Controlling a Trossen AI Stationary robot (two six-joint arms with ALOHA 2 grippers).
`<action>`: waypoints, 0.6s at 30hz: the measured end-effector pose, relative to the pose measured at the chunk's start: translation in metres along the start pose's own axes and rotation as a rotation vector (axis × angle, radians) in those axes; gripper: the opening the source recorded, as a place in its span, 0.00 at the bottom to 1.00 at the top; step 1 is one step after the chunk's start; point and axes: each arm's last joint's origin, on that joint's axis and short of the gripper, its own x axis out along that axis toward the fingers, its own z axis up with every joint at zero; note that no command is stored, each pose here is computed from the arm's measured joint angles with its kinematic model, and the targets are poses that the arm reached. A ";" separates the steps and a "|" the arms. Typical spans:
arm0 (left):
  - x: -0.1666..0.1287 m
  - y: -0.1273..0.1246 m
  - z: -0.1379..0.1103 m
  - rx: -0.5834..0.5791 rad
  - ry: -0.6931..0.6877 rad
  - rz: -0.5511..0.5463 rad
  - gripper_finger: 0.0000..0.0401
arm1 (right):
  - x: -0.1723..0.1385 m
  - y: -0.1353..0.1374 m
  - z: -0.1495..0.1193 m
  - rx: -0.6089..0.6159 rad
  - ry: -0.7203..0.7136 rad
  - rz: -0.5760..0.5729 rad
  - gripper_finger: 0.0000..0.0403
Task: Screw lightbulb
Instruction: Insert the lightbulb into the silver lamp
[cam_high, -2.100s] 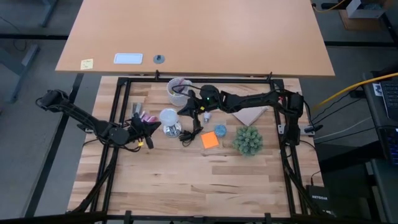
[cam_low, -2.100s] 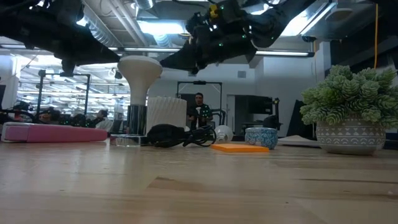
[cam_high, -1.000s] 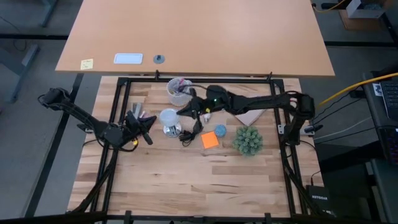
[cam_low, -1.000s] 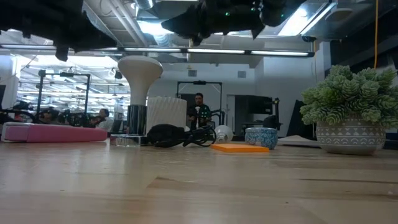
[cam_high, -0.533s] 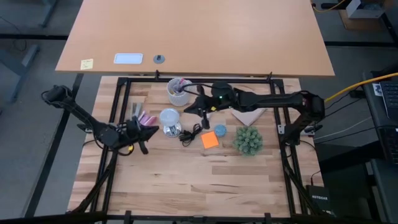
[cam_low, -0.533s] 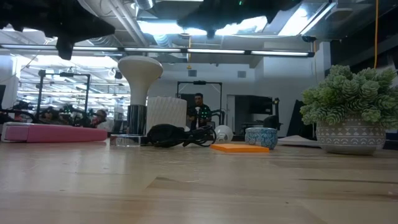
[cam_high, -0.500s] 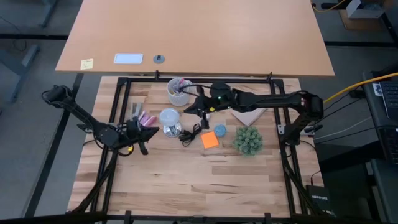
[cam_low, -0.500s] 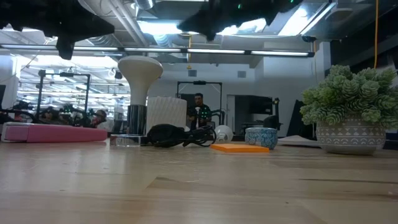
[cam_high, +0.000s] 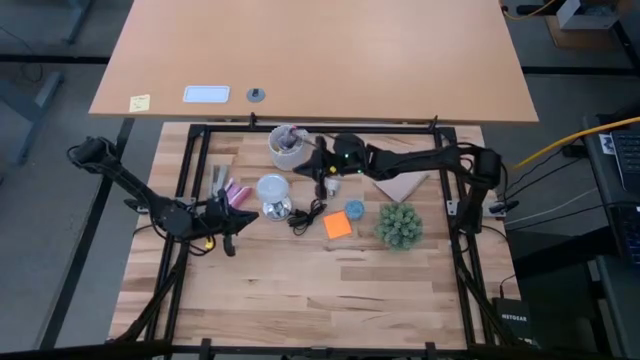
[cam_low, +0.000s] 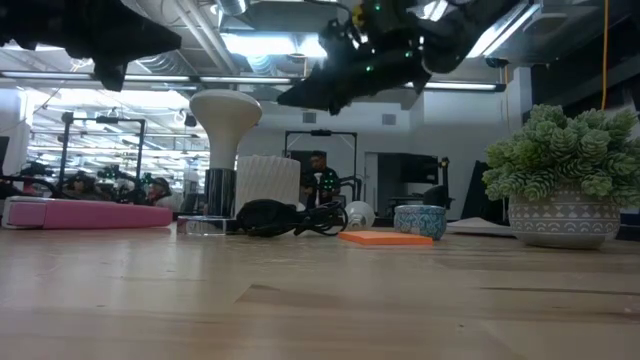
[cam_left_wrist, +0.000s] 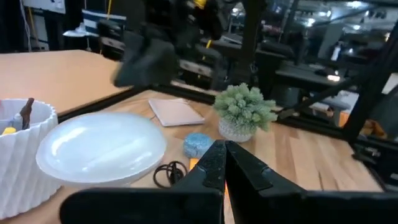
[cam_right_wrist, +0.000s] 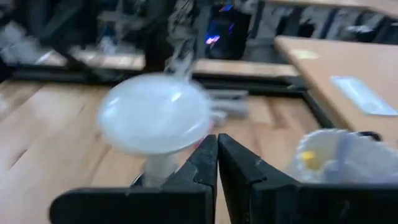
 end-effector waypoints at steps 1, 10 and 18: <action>0.000 0.001 -0.001 0.007 0.008 0.005 0.00 | 0.001 -0.004 -0.001 0.011 -0.017 -0.012 0.05; 0.007 0.010 -0.008 0.023 0.063 0.058 0.00 | 0.015 -0.009 -0.018 0.030 -0.050 0.003 0.05; 0.014 0.019 -0.009 0.032 0.075 0.116 0.00 | 0.018 -0.005 -0.021 0.035 -0.042 0.015 0.05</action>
